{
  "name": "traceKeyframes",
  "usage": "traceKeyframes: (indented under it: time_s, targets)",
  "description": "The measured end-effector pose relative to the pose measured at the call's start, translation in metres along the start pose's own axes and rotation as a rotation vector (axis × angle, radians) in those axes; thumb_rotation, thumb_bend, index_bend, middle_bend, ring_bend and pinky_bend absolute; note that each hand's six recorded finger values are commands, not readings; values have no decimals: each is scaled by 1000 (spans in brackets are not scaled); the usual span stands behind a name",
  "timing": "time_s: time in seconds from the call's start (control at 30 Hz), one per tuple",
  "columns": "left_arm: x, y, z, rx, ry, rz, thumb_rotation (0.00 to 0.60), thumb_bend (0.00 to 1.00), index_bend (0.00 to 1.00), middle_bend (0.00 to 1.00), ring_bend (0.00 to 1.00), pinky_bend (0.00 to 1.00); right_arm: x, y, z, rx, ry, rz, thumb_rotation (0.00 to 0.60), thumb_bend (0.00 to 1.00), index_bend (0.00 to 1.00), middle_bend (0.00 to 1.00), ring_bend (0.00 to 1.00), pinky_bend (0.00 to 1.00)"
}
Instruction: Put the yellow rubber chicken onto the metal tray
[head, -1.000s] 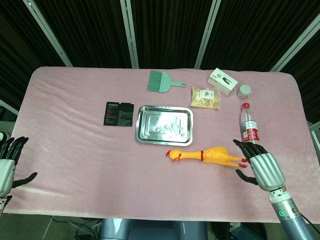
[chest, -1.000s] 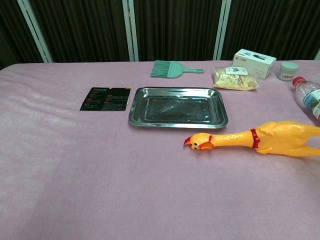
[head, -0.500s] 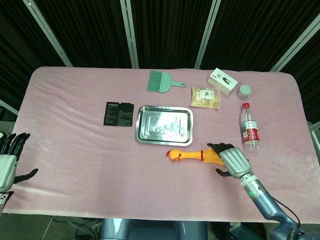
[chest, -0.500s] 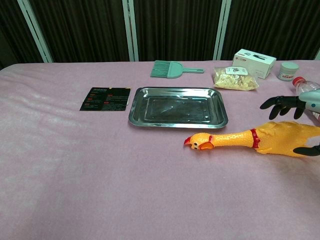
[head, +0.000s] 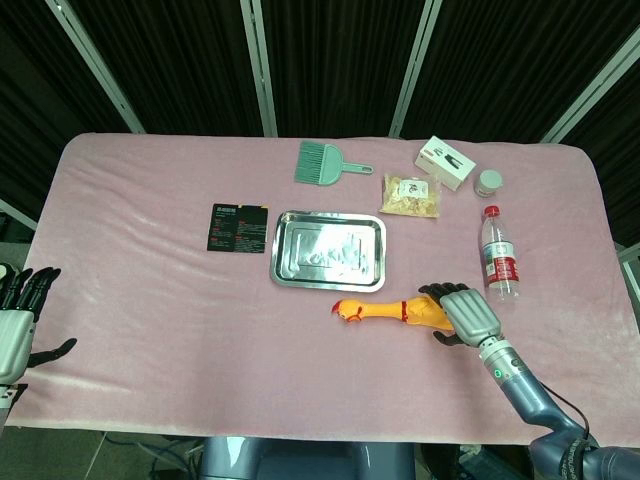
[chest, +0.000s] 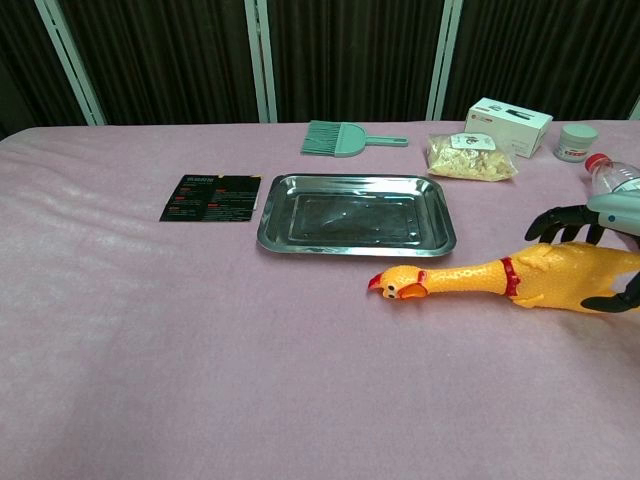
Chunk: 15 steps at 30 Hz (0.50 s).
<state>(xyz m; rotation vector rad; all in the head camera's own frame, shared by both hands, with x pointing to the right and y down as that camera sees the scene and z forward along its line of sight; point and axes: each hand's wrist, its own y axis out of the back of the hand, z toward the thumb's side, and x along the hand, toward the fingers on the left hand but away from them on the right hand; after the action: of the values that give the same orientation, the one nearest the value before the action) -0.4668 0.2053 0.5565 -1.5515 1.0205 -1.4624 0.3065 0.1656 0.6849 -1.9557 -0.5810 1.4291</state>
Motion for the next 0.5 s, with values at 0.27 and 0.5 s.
traceKeyframes:
  time_s: [0.27, 0.5]
  targets:
    - [-1, -2, -3, 2, 9, -6, 600, 13, 82, 85, 48, 29, -10, -2, -11, -23, -23, 13, 600, 275, 396, 345, 338, 359]
    - [-1, -4, -1, 3, 5, -13, 600, 13, 82, 86, 49, 29, -12, -5, -19, -35, -37, 29, 600, 298, 467, 402, 406, 426]
